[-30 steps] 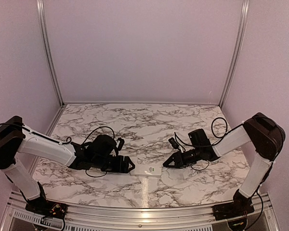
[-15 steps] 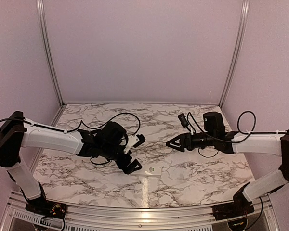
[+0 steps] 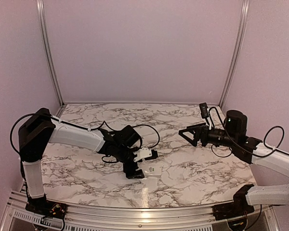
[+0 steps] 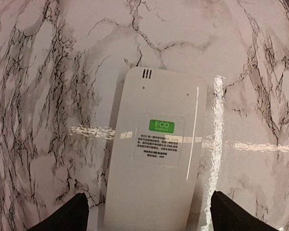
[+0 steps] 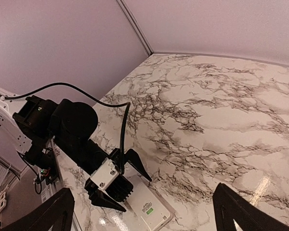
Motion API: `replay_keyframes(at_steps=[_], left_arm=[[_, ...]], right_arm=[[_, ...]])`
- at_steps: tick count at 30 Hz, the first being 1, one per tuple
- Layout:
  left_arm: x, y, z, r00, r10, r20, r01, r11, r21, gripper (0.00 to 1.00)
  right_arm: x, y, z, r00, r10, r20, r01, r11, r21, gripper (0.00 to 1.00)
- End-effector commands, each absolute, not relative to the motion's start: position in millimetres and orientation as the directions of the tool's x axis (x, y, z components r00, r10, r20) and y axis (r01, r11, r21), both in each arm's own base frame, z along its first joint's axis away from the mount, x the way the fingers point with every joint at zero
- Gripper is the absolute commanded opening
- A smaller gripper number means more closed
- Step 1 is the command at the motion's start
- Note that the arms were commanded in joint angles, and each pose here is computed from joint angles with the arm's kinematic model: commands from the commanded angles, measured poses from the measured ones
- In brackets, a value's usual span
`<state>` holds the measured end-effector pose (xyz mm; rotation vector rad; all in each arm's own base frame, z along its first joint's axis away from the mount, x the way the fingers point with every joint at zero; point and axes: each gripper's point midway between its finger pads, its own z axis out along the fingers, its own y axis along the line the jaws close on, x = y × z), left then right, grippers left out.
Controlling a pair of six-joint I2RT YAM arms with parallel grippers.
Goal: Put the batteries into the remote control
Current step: Pick up the remote control from the center of the board.
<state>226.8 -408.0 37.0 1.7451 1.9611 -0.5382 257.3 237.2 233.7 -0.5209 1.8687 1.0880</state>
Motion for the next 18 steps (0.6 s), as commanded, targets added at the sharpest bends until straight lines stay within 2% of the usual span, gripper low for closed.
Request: replay_keyframes(at_steps=[1,5,14,16,18], left_arm=[[223,-409,18,-0.017,0.845,-0.535,1.0,0.023,0.003,0.9],[220,-414,5,-0.003,0.861,-0.509,0.999,-0.017,-0.035,0.83],[205,-402,-4,0.001,0.892,-0.451,0.998,-0.031,-0.059,0.5],[203,-405,7,-0.009,0.874,-0.486,0.998,-0.023,-0.06,0.43],[195,-415,31,-0.015,0.818,-0.575,0.996,-0.04,-0.084,0.39]], right_arm=[[259,231,249,-0.489,0.137,-0.861,-0.696,0.534,0.48,0.99],[254,229,257,-0.48,0.149,-0.865,-0.704,0.523,0.481,0.99],[241,221,250,-0.474,0.16,-0.866,-0.7,0.528,0.481,0.99],[238,219,247,-0.477,0.157,-0.865,-0.7,0.527,0.482,0.99],[235,220,245,-0.48,0.153,-0.864,-0.706,0.517,0.484,0.99]])
